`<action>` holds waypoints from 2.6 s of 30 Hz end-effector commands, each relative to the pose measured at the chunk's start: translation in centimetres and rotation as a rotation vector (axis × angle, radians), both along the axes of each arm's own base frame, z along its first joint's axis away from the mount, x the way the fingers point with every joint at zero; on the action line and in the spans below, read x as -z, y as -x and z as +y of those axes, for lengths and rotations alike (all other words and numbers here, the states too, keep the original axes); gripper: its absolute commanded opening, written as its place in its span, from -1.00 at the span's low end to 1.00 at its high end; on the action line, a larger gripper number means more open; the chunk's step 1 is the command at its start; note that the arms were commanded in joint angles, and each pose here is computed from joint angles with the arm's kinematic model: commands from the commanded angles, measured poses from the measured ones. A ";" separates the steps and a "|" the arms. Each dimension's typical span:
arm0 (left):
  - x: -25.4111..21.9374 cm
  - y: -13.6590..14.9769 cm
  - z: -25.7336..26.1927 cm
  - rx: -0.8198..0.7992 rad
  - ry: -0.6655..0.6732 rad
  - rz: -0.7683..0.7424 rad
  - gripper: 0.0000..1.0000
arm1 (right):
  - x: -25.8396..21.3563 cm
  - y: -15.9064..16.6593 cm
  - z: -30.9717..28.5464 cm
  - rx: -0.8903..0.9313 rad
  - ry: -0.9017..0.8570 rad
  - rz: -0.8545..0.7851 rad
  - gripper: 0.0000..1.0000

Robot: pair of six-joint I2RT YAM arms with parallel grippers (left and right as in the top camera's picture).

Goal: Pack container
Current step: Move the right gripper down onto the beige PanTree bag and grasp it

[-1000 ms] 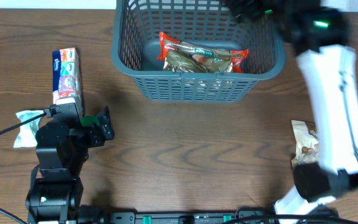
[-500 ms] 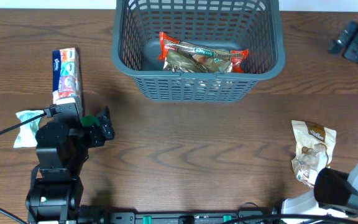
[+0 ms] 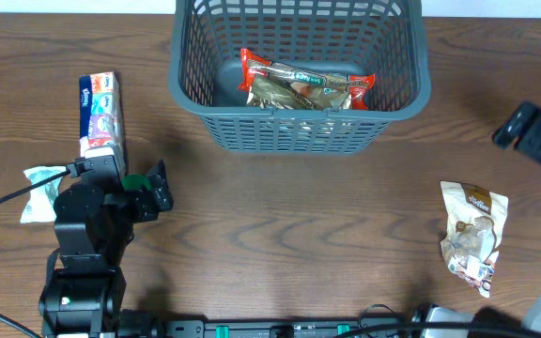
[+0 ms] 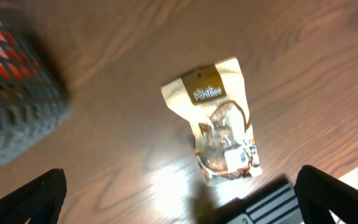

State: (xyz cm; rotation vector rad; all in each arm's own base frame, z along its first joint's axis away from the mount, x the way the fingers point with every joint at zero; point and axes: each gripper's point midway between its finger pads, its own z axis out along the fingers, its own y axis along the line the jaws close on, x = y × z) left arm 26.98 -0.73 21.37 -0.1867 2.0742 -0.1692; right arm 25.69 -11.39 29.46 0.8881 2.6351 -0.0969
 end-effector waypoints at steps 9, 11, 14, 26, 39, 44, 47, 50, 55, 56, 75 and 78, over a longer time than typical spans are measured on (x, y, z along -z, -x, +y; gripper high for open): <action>-0.9 -0.1 0.1 -0.005 -0.001 -0.019 0.97 | 11.2 6.0 -2.3 0.076 0.117 0.019 0.99; -0.9 -0.1 0.1 -0.005 -0.001 -0.019 0.97 | 13.7 6.4 -2.7 0.079 0.109 0.042 0.98; -0.9 -0.1 0.1 -0.005 -0.001 -0.019 0.97 | 17.2 6.8 -3.1 0.097 0.091 0.074 0.98; -0.9 -0.1 0.1 -0.004 -0.001 -0.018 0.97 | 24.2 6.0 -3.1 0.118 0.004 0.146 0.99; -0.8 -0.1 0.1 -0.005 -0.001 -0.015 0.97 | 29.6 4.9 -3.8 0.091 -0.047 0.246 0.96; -0.8 -0.1 0.1 -0.005 -0.001 -0.016 0.97 | 31.2 4.0 -3.8 0.076 -0.073 0.239 0.96; -0.8 -0.1 0.1 -0.005 -0.001 -0.015 0.97 | 31.9 3.5 -3.9 0.073 -0.080 0.227 0.93; -0.8 -0.1 0.1 -0.005 -0.001 -0.015 0.97 | 32.4 3.2 -4.0 0.072 -0.082 0.224 0.80; -0.8 -0.1 0.1 -0.005 -0.001 -0.015 0.97 | 32.8 3.1 -4.0 0.038 -0.080 0.230 0.37; -0.8 -0.1 0.1 -0.005 -0.001 -0.016 0.97 | 32.8 3.1 -4.0 0.036 -0.078 0.228 0.25; -0.8 -0.1 0.1 -0.005 -0.001 -0.015 0.97 | 32.7 2.7 -4.2 0.075 -0.078 0.208 -0.98; -0.8 -0.1 0.1 -0.005 -0.001 -0.016 0.96 | 32.7 2.7 -4.2 0.074 -0.077 0.208 -0.99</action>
